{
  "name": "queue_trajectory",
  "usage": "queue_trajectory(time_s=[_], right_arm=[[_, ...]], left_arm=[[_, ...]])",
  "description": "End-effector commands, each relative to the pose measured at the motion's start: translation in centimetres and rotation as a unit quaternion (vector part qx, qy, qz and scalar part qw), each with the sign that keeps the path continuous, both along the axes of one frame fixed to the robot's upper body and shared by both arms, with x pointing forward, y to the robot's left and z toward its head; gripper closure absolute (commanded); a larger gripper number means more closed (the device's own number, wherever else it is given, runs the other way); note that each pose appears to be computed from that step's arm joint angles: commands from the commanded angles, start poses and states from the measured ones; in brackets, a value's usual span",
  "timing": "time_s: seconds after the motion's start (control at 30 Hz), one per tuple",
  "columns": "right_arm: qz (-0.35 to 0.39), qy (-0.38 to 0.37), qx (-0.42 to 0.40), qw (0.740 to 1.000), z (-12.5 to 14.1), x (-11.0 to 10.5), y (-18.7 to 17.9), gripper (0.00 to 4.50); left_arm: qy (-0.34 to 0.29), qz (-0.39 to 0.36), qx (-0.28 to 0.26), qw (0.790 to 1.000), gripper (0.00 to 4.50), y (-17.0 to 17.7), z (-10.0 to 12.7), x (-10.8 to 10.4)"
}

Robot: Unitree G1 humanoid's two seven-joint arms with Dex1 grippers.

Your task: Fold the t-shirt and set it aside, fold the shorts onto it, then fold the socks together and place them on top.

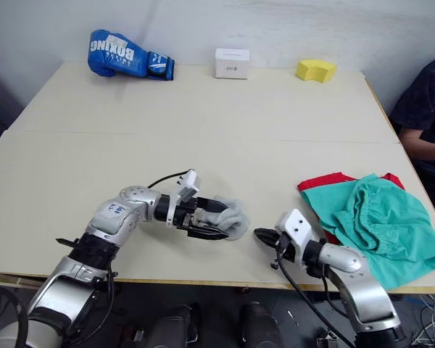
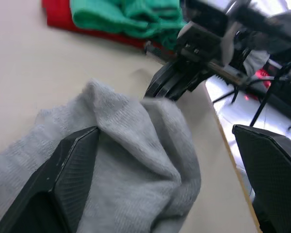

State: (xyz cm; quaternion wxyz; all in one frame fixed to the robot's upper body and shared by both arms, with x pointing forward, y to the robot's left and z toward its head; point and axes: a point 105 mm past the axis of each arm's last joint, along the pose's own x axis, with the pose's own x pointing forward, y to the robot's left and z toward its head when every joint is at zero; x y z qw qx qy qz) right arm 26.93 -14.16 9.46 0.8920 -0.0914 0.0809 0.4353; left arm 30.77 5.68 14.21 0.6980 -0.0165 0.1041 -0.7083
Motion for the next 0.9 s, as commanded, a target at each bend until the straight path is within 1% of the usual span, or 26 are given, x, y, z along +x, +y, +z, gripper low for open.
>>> queue_trajectory(time_s=[0.03, 0.07, 0.13, 0.2, 0.23, 0.27, 0.33, 0.37, 0.43, 0.47, 0.53, 0.6, 0.67, 0.73, 0.8, 0.9], right_arm=[[0.016, -0.059, 0.039, 0.997, 4.0, 0.2, 0.5, 4.50], [0.017, -0.068, 0.049, 0.996, 4.8, 0.4, 0.8, 4.50], [0.020, -0.092, 0.073, 0.993, 6.4, 1.0, 1.5, 4.50], [0.028, -0.106, 0.081, 0.991, 7.4, 1.3, 2.2, 4.50], [0.034, -0.111, 0.082, 0.990, 7.7, 1.5, 2.8, 4.50], [0.044, -0.117, 0.085, 0.989, 8.0, 1.6, 3.7, 4.50], [0.057, -0.116, 0.084, 0.988, 7.8, 1.8, 5.5, 4.50], [0.061, -0.115, 0.079, 0.988, 7.5, 1.9, 6.3, 4.50], [0.059, -0.117, 0.047, 0.990, 6.3, 2.3, 7.5, 4.50], [0.063, -0.122, 0.030, 0.990, 5.8, 2.3, 7.9, 4.50], [0.042, -0.116, 0.026, 0.992, 4.6, 2.5, 8.5, 4.50], [0.029, -0.104, 0.018, 0.994, 2.8, 2.6, 8.8, 4.50], [0.007, -0.093, 0.012, 0.996, 0.8, 3.0, 8.2, 4.50], [-0.024, -0.096, 0.012, 0.995, -0.5, 3.6, 7.0, 4.50], [-0.054, -0.087, 0.039, 0.994, -1.0, 4.2, 5.8, 4.50], [-0.065, -0.081, 0.041, 0.994, -2.0, 4.5, 4.3, 4.50]], left_arm=[[-0.049, 0.003, -0.062, 0.997, 0.56, 0.9, 3.9, 0.1], [-0.053, 0.019, -0.061, 0.997, 0.97, 1.2, 3.9, 0.5], [-0.087, 0.067, -0.068, 0.992, 1.54, 1.7, 3.9, 1.9], [-0.112, 0.093, -0.067, 0.987, 2.17, 1.8, 3.6, 2.7], [-0.123, 0.099, -0.053, 0.986, 2.52, 1.7, 3.0, 3.0], [-0.139, 0.096, -0.023, 0.985, 2.85, 1.6, 1.9, 3.1], [-0.155, 0.084, 0.031, 0.984, 3.49, 1.3, -0.3, 2.9], [-0.149, 0.085, 0.042, 0.984, 3.80, 1.1, -1.0, 2.9], [-0.121, 0.079, 0.038, 0.989, 4.47, 0.5, -1.9, 2.3], [-0.116, 0.075, 0.044, 0.989, 4.47, 0.3, -2.4, 2.0], [-0.113, 0.064, 0.071, 0.989, 4.47, 0.2, -3.9, 1.1], [-0.104, 0.078, 0.093, 0.987, 4.47, 0.3, -5.1, 1.0], [-0.092, 0.112, 0.099, 0.984, 4.47, 0.5, -5.5, 1.6], [-0.083, 0.121, 0.100, 0.984, 4.47, 0.5, -5.6, 1.7], [-0.081, 0.119, 0.107, 0.984, 4.47, 0.6, -5.9, 1.5], [-0.072, 0.128, 0.117, 0.982, 4.47, 0.7, -6.4, 1.5]])
